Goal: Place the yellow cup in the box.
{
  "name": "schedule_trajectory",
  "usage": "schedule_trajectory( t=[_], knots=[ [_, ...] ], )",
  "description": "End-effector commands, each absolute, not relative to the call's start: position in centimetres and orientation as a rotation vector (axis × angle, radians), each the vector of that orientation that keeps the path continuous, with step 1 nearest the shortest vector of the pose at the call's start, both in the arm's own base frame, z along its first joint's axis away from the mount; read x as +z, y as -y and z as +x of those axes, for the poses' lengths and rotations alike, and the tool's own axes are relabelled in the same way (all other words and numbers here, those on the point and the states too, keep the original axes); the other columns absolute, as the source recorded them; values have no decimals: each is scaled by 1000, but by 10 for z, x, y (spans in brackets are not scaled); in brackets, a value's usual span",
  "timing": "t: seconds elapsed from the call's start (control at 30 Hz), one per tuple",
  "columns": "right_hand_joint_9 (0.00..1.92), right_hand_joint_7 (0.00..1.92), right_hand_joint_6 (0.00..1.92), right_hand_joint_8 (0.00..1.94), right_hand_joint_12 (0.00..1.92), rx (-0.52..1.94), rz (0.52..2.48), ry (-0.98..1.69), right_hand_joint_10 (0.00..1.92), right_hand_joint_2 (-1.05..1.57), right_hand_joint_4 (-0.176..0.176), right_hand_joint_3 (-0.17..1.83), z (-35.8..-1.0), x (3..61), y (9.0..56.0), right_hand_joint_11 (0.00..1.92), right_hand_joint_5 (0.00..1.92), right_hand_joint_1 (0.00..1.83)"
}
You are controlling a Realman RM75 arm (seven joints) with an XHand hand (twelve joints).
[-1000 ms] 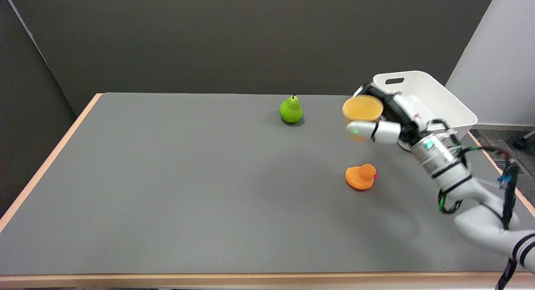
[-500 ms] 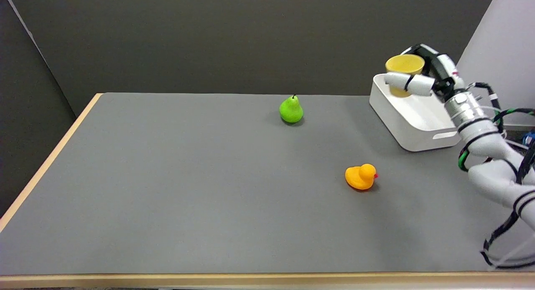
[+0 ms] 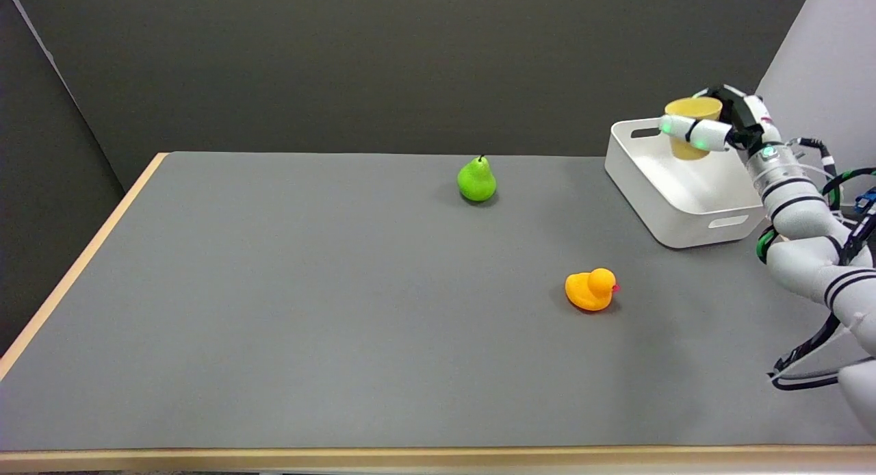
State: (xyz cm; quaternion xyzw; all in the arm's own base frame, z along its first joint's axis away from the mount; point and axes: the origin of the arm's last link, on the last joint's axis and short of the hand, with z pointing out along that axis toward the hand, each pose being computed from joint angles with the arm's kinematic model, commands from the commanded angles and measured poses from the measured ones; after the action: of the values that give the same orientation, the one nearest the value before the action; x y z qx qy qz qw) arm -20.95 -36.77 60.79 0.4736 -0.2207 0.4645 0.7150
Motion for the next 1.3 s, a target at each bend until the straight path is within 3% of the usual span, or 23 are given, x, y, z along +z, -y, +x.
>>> schedule_trajectory(
  t=[0.03,0.23,0.3,0.37,0.4,0.43,0.47,0.57,0.6,0.63,0.67,0.73,1.03,1.17,1.3],
  knots=[
    [619,671,1632,1642,1921,907,851,569,1741,1395,-176,-122,-269,621,357,266,388,1305],
    [621,670,1633,1644,1921,922,916,540,1741,1394,-176,-122,-262,616,358,257,389,1305],
    [597,659,1714,1667,1913,925,932,538,1499,1374,-110,11,-261,613,360,47,387,1122],
    [516,512,1332,1210,1827,927,950,536,1287,969,-78,635,-258,611,362,0,336,1039],
    [426,414,1057,911,1625,927,960,533,1122,786,-61,904,-257,609,363,-1,299,988],
    [279,320,782,639,1206,928,966,533,875,739,-37,966,-256,608,363,-1,259,904],
    [184,245,624,474,908,930,976,530,689,702,-17,986,-255,607,364,-1,222,840],
    [27,82,434,240,334,933,1013,516,304,621,25,951,-249,603,367,-1,122,704],
    [142,223,520,333,752,933,1027,512,570,692,-8,911,-247,601,368,-1,205,839],
    [45,105,431,114,241,935,1038,509,196,617,23,931,-246,600,369,-1,113,736],
    [-1,38,366,8,-1,935,1050,503,15,583,41,908,-243,599,370,-1,70,675],
    [-1,-1,273,-1,-1,929,1076,498,-1,585,56,775,-240,597,370,-1,73,626],
    [-1,-1,265,-1,-1,934,1178,497,-1,571,63,686,-231,576,374,-1,54,626],
    [-1,-1,215,-1,-1,979,1292,475,-1,489,60,798,-214,554,376,-1,51,638],
    [-1,-1,102,-1,-1,1043,1409,452,-1,495,37,788,-193,527,372,-1,45,646]
  ],
)
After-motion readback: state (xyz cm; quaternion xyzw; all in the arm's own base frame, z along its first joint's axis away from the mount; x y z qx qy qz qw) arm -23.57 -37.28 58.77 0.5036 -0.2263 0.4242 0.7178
